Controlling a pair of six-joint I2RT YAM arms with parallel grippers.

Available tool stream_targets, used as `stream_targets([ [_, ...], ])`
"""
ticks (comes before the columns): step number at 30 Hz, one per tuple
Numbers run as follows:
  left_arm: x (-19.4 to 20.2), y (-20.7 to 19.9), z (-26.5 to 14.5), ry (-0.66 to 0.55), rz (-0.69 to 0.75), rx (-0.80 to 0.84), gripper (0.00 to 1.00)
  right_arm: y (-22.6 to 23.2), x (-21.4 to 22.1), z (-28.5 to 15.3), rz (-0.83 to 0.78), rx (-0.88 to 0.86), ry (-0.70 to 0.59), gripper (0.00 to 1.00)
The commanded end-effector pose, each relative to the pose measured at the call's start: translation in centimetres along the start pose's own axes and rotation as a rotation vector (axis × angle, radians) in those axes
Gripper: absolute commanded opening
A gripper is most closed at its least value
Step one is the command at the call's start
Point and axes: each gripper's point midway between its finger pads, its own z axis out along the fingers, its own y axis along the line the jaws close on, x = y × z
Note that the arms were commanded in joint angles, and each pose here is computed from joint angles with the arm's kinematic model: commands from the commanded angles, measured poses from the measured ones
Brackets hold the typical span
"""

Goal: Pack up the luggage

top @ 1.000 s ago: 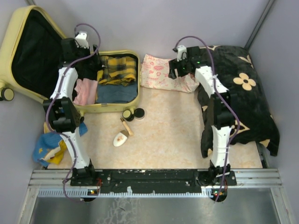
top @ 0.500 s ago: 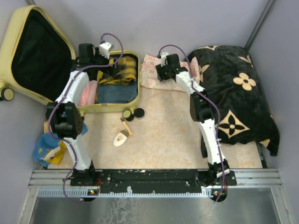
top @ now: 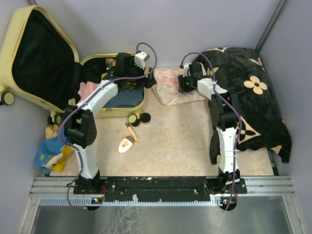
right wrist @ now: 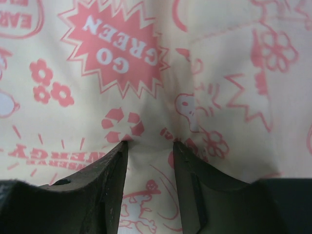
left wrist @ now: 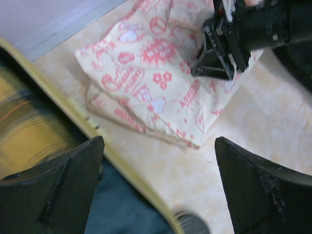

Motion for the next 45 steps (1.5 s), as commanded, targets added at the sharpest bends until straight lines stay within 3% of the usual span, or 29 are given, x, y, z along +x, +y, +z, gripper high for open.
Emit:
stream_targets([
  [1, -2.8, -1.5, 3.0, -0.104, -0.186, -0.136, 1.00, -2.7, 6.6, -3.2, 0.121, 0.028, 0.207, 0.43],
  [6, -0.9, -3.5, 6.7, -0.065, -0.417, -0.233, 1.00, -3.6, 7.1, -3.9, 0.139, 0.033, 0.209, 0.44],
  [11, 4.0, -5.0, 9.0, 0.052, -0.619, -0.330, 1.00, -3.8, 6.3, -3.6, 0.133, 0.032, 0.198, 0.44],
  [16, 9.3, -4.9, 10.0, 0.155, -0.733, -0.433, 1.00, -3.9, 5.8, -3.9, 0.105, 0.031, 0.192, 0.45],
  [21, 13.3, -4.8, 11.3, 0.217, -0.808, -0.489, 1.00, -3.8, 5.9, -4.0, 0.096, 0.023, 0.197, 0.45],
  [30, 15.2, -5.4, 14.4, 0.210, -0.795, -0.458, 0.95, -3.5, 5.4, -4.2, 0.082, 0.007, 0.186, 0.46],
  [33, 15.4, -5.1, 14.9, 0.205, -0.771, -0.452, 0.79, -3.4, 5.0, -4.2, 0.084, 0.001, 0.176, 0.46],
  [39, 10.4, -3.8, 14.4, 0.102, -0.613, -0.451, 0.16, -3.0, 3.5, -4.9, 0.092, -0.017, 0.144, 0.49],
  [41, 8.2, -3.1, 13.4, 0.066, -0.544, -0.467, 0.00, -2.6, 2.3, -5.6, 0.088, -0.034, 0.117, 0.52],
  [45, 5.1, -2.3, 11.1, 0.050, -0.374, -0.486, 0.00, -1.5, -1.2, -8.1, 0.070, -0.074, 0.024, 0.67],
])
